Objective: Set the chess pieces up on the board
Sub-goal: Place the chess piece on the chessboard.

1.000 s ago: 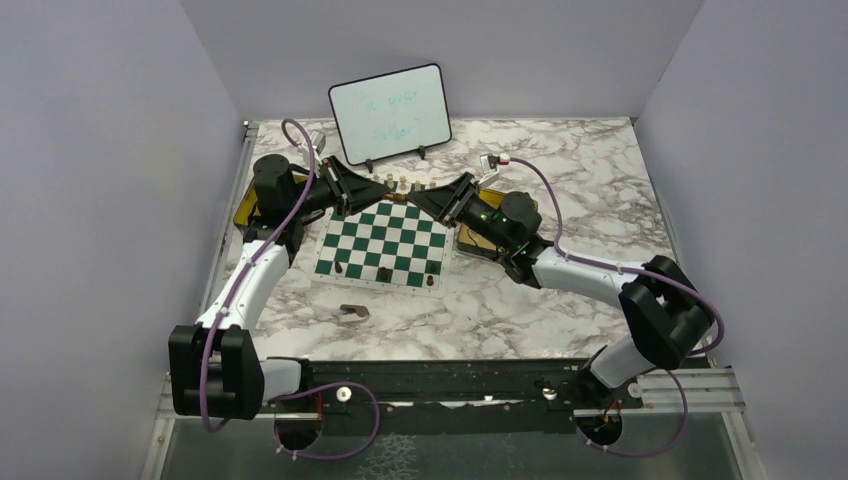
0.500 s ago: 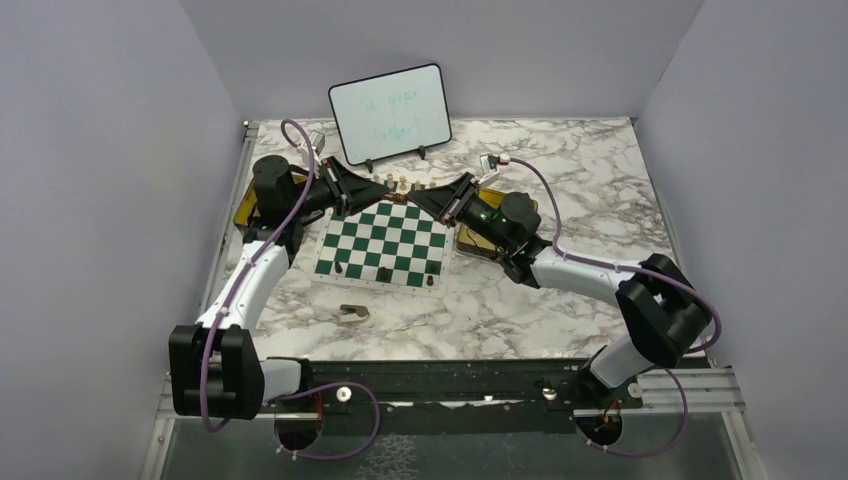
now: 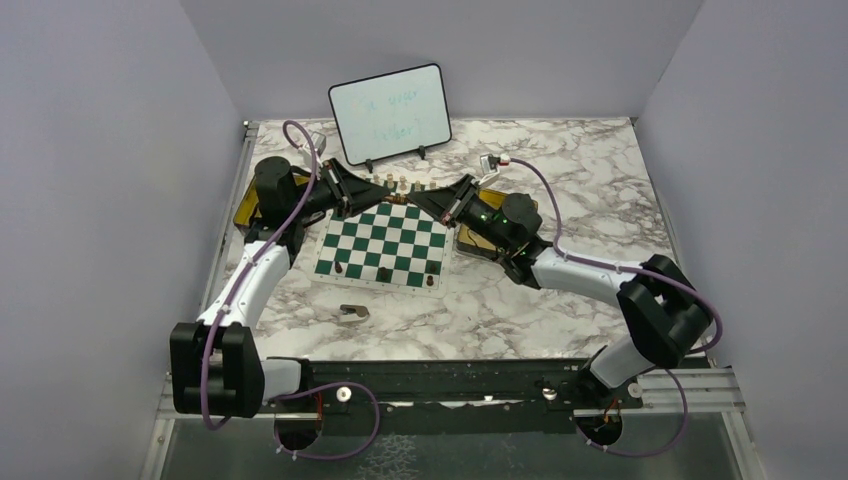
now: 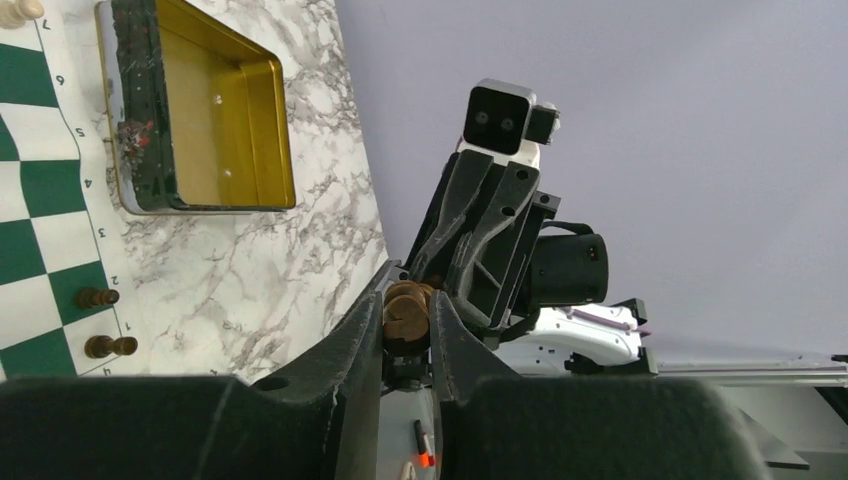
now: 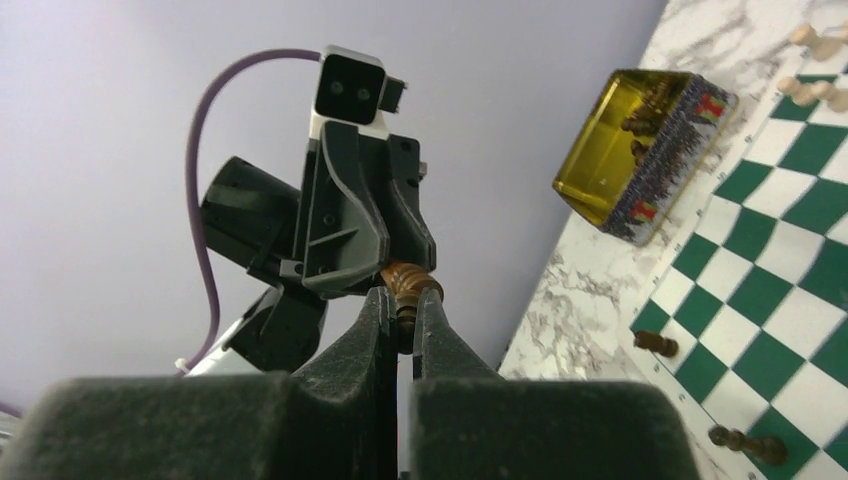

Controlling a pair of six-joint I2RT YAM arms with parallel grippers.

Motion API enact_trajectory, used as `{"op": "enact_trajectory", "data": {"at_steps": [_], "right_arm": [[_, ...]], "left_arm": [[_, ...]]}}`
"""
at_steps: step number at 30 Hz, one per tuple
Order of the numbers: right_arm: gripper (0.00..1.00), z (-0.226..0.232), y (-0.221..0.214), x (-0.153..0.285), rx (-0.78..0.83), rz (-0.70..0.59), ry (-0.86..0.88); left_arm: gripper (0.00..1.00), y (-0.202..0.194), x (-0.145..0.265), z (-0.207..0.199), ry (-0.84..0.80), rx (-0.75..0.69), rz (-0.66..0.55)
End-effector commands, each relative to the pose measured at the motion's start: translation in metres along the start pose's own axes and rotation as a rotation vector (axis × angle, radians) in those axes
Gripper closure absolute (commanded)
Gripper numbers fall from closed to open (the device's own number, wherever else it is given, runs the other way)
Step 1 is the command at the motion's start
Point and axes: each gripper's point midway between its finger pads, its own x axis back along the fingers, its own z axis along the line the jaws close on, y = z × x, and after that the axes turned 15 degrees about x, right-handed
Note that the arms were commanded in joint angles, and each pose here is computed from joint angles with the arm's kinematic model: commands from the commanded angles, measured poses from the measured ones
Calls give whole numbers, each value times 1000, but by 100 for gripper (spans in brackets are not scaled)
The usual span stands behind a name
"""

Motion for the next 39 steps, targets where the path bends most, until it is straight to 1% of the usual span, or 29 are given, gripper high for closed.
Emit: {"op": "enact_trajectory", "data": {"at_steps": [1, 4, 7, 11, 16, 20, 22, 25, 29, 34, 39], "right_arm": [[99, -10, -1, 11, 91, 22, -83], [99, -33, -2, 21, 209, 70, -225], [99, -54, -3, 32, 342, 146, -349], [99, -83, -12, 40, 492, 314, -488], [100, -113, -30, 45, 644, 491, -615], [99, -128, -56, 37, 718, 645, -661], [99, -134, -71, 34, 750, 701, -681], [99, -140, -91, 31, 792, 752, -691], [99, -155, -113, 36, 811, 828, -714], [99, -172, -126, 45, 832, 874, -761], [98, -178, -131, 47, 842, 873, -766]], "left_arm": [[85, 9, -4, 21, 43, -49, -29], [85, 21, -4, 46, 160, -111, -69], [85, 38, 2, 74, 305, -186, -141], [85, 63, 20, 101, 493, -281, -261], [85, 79, 37, 113, 614, -354, -342], [85, 81, 45, 113, 655, -381, -364], [85, 81, 49, 113, 671, -389, -372], [85, 80, 53, 116, 686, -393, -382], [85, 81, 56, 119, 699, -405, -389], [85, 80, 55, 119, 695, -406, -385], [85, 79, 56, 119, 695, -408, -387]]}}
